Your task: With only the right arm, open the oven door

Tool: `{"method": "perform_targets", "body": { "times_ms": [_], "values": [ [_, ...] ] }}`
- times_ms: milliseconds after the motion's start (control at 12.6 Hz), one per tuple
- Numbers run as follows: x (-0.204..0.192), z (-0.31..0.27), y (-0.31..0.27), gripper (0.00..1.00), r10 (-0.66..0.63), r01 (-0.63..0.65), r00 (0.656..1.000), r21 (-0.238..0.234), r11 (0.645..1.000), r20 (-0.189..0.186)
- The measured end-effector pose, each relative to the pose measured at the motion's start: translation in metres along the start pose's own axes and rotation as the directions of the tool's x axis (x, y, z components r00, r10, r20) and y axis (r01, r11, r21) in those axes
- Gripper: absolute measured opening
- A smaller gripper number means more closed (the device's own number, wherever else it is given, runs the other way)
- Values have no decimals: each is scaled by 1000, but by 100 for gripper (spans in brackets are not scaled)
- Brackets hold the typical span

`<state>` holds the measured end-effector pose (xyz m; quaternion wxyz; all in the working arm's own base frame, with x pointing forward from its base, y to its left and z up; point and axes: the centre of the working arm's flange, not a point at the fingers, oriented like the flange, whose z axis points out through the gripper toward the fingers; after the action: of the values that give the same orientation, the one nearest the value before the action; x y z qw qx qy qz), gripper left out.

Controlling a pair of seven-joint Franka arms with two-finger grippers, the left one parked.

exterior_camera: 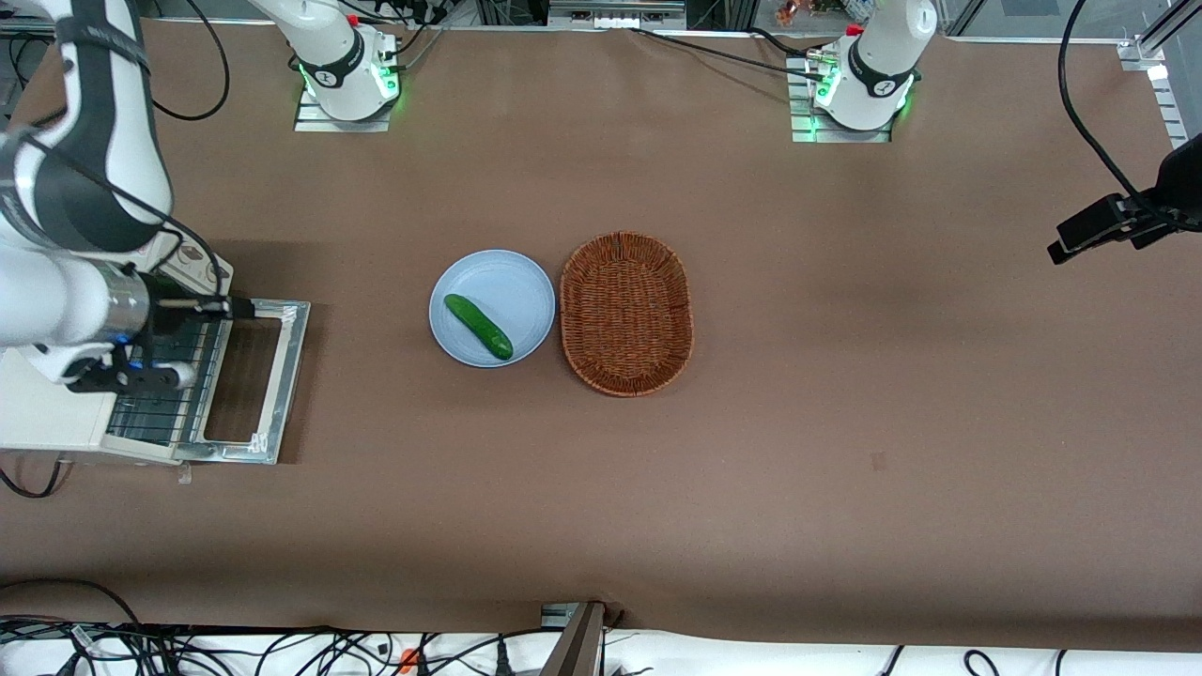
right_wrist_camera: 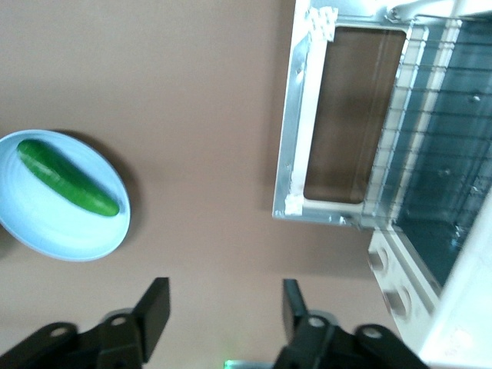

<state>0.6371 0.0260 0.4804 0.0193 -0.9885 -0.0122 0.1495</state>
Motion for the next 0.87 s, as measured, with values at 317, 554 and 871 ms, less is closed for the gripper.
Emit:
{"method": "perform_targets", "body": {
  "times_ms": [317,554,871],
  "values": [
    [-65,-67,9,100,9,-9,1000,8,1000,-25],
    [-107,-103,17,100,21,-20,998,14,1000,-56],
    [-147,-120,31,100,43,-42,996,15,999,-83]
  ]
}}
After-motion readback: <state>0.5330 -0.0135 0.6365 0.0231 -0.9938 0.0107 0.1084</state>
